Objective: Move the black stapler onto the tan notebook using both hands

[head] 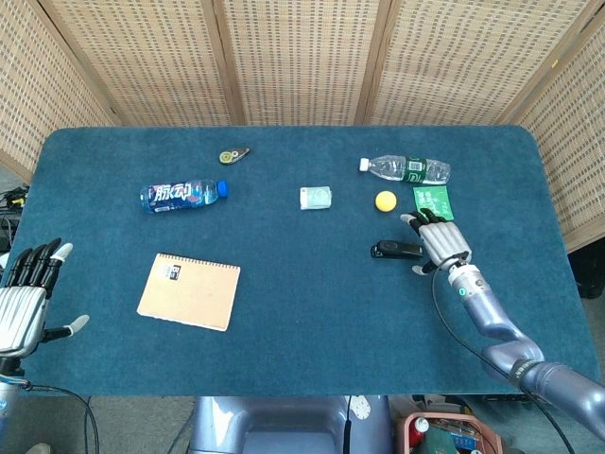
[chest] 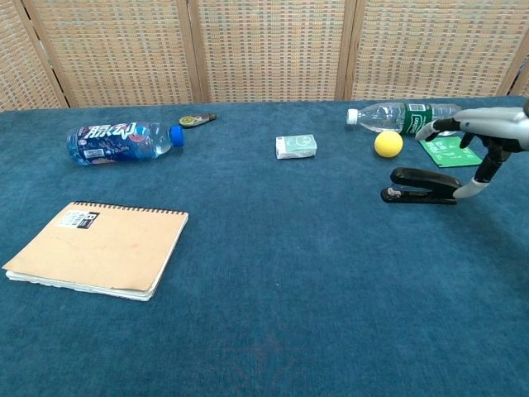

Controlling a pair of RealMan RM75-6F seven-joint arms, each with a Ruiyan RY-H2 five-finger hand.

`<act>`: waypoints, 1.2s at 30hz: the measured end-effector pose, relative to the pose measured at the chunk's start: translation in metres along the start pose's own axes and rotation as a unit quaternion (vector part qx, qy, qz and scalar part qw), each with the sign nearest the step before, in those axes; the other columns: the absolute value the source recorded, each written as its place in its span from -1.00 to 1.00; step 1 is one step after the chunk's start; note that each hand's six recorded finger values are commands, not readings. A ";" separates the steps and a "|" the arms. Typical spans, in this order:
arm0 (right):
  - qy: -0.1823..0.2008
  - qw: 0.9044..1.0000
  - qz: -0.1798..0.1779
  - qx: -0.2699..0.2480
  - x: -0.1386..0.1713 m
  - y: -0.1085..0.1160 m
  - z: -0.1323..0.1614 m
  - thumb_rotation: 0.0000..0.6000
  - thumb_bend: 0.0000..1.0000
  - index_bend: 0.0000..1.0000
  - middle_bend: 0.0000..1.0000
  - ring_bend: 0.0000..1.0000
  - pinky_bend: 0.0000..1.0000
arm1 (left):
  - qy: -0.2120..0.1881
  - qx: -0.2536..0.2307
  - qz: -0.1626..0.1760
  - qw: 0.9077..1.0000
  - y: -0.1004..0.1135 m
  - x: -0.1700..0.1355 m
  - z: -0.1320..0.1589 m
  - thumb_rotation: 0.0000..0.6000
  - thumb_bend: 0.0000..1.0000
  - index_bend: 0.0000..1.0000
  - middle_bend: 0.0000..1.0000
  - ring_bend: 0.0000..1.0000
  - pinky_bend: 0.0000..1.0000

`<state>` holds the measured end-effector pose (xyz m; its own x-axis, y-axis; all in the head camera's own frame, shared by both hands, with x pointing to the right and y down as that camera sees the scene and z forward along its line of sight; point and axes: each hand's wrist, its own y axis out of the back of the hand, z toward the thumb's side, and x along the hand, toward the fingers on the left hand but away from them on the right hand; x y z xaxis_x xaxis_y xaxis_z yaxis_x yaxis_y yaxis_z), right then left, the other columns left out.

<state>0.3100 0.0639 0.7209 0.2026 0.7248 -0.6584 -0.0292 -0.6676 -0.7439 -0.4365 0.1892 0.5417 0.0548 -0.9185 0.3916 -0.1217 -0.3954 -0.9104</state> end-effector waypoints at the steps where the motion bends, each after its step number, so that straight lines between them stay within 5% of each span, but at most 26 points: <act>1: -0.001 1.000 0.005 0.001 -0.004 -0.004 0.001 1.00 -0.97 -0.82 -0.71 -0.93 -0.53 | 0.002 0.000 -0.001 1.000 0.000 0.001 -0.001 1.00 -0.75 -1.00 -1.00 -1.00 -1.00; 7: -0.012 1.000 0.016 0.005 -0.017 -0.018 0.003 1.00 -0.89 -0.53 -0.43 -0.68 -0.25 | 0.005 0.000 -0.005 1.000 -0.002 0.004 -0.001 1.00 -0.75 -1.00 -1.00 -1.00 -1.00; 14: -0.012 1.000 0.009 0.010 -0.031 -0.030 0.011 1.00 -0.41 0.07 0.10 -0.21 0.13 | 0.006 -0.001 -0.008 1.000 -0.003 0.005 -0.001 1.00 -0.75 -1.00 -1.00 -1.00 -1.00; 27: 0.034 0.997 -0.060 0.018 -0.027 -0.005 0.033 1.00 -0.17 0.15 0.18 -0.14 0.19 | 0.008 -0.013 -0.009 1.000 0.001 0.003 -0.004 1.00 -0.74 -1.00 -1.00 -1.00 -1.00; 36: 0.143 0.986 -0.076 0.027 0.002 0.025 0.112 1.00 -0.16 0.15 0.18 -0.14 0.19 | 0.003 -0.030 -0.021 0.999 0.002 0.001 -0.005 1.00 -0.75 -1.00 -1.00 -1.00 -1.00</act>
<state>0.1997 0.0680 0.6883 0.4761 0.7329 -0.4860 -0.0273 -0.5400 -0.8412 -0.4412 0.1870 0.5408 0.0551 -0.9007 0.4310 -0.1783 -0.4336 -0.8833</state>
